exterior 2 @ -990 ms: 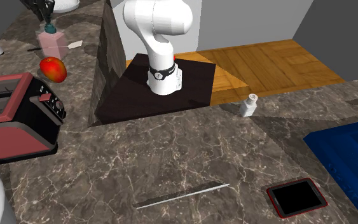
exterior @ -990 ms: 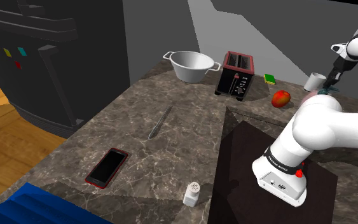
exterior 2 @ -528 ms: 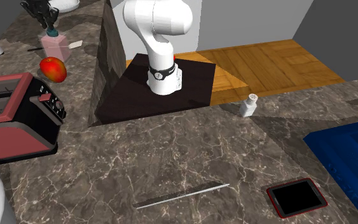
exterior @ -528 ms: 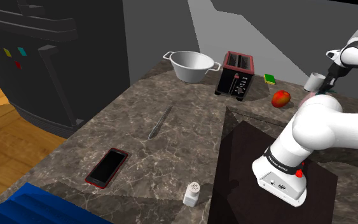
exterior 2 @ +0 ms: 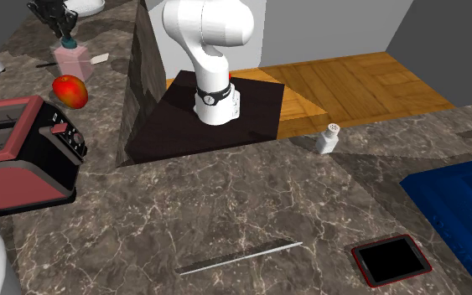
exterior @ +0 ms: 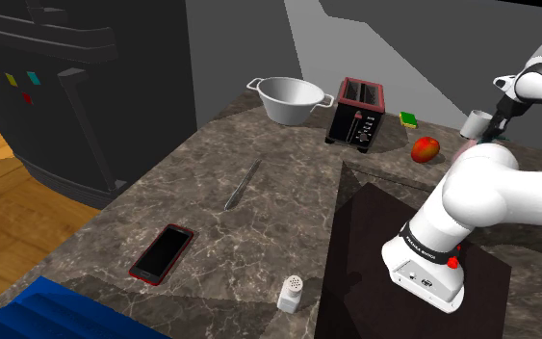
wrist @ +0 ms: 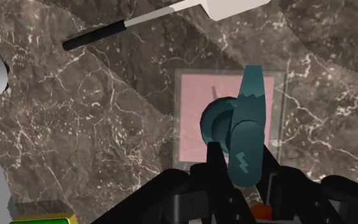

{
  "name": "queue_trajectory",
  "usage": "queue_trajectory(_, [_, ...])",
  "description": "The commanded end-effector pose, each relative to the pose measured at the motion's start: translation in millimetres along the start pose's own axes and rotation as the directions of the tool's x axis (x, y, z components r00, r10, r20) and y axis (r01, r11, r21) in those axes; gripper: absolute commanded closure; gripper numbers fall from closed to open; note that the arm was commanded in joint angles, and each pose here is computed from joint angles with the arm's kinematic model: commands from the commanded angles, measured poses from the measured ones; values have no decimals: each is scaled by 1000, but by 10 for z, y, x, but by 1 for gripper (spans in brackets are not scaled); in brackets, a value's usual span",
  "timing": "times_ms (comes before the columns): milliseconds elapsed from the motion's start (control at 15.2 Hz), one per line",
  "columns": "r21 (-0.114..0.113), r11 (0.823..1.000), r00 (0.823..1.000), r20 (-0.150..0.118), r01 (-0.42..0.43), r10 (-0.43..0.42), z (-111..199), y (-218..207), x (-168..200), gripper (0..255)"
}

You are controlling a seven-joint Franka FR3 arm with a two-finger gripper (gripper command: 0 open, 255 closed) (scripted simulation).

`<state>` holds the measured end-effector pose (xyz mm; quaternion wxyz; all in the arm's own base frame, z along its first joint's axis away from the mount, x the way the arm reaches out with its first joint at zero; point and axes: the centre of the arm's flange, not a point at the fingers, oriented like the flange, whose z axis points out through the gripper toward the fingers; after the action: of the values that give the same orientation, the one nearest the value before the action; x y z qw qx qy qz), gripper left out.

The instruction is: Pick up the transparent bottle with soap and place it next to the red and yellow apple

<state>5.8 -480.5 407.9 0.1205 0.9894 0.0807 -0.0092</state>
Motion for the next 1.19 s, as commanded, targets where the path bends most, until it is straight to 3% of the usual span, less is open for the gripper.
queue_trajectory(0, [17, 1000, 1000, 4, -2, 2, 51, -27, -17, 0])
queue_trajectory(330, [17, 1000, 1000, 4, -2, 2, 68, -20, -16, 0])
queue_trajectory(594, [17, 1000, 1000, 4, -2, 2, -432, -11, -14, 0])
queue_trajectory(1122, [17, 1000, 1000, 4, -2, 2, -431, -11, -14, 0])
